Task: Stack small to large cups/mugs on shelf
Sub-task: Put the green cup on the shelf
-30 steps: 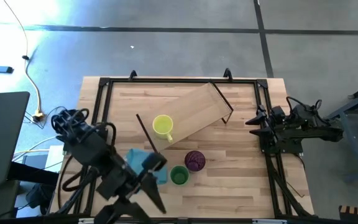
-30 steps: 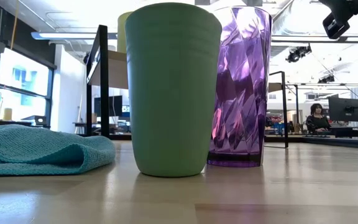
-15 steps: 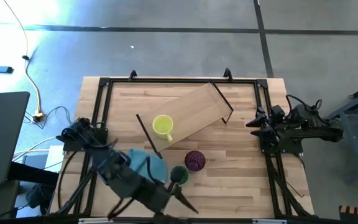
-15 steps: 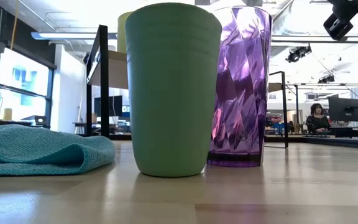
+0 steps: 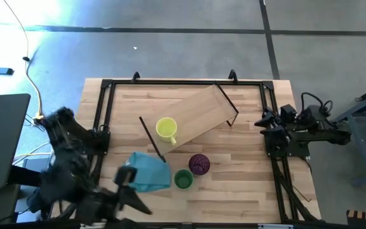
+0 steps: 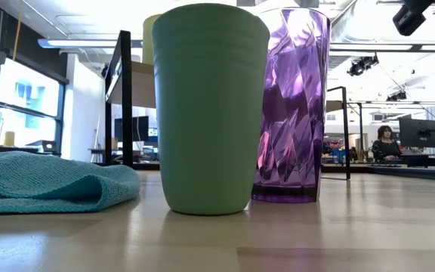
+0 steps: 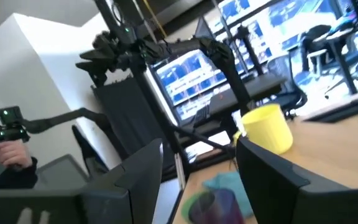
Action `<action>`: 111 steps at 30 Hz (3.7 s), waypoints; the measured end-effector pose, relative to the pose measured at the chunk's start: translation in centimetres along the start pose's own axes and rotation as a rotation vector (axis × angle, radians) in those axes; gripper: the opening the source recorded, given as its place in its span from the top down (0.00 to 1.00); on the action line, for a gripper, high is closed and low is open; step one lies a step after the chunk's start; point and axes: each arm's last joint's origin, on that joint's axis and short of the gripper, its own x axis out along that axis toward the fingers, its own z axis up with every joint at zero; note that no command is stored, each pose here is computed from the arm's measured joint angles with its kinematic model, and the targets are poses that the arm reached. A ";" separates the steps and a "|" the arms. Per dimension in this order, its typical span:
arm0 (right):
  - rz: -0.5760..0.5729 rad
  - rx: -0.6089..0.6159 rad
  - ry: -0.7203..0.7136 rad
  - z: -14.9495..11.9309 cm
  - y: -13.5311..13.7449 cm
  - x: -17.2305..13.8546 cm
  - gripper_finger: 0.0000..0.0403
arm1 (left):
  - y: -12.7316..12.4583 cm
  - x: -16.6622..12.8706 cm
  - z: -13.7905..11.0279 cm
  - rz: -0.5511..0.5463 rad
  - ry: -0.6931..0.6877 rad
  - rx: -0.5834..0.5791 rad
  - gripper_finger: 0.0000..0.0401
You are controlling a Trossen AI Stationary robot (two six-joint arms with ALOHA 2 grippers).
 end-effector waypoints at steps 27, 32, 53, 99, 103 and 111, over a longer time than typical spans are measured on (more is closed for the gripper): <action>0.156 0.046 -0.084 -1.2 -1.6 13.2 0.51 | 10.1 -21.0 -8.9 -0.471 -0.360 -0.317 0.63; 0.296 0.005 -0.024 0.2 -0.3 16.2 0.51 | 9.2 -20.0 -10.5 -0.382 -0.303 -0.407 0.63; 0.243 -0.124 0.673 4.0 3.5 24.2 0.51 | 6.1 -15.4 -12.6 -0.242 -0.173 -0.607 0.63; 0.211 -0.263 0.586 3.4 5.4 24.7 0.51 | -0.2 -8.2 -20.8 0.500 0.545 -1.060 0.63; 0.210 -0.292 0.574 4.3 5.7 23.7 0.51 | -0.2 -7.1 -20.4 0.591 0.571 -1.080 0.63; 0.161 -0.374 0.530 6.8 6.5 20.5 0.51 | 0.0 -3.0 -21.5 0.683 0.759 -1.076 0.63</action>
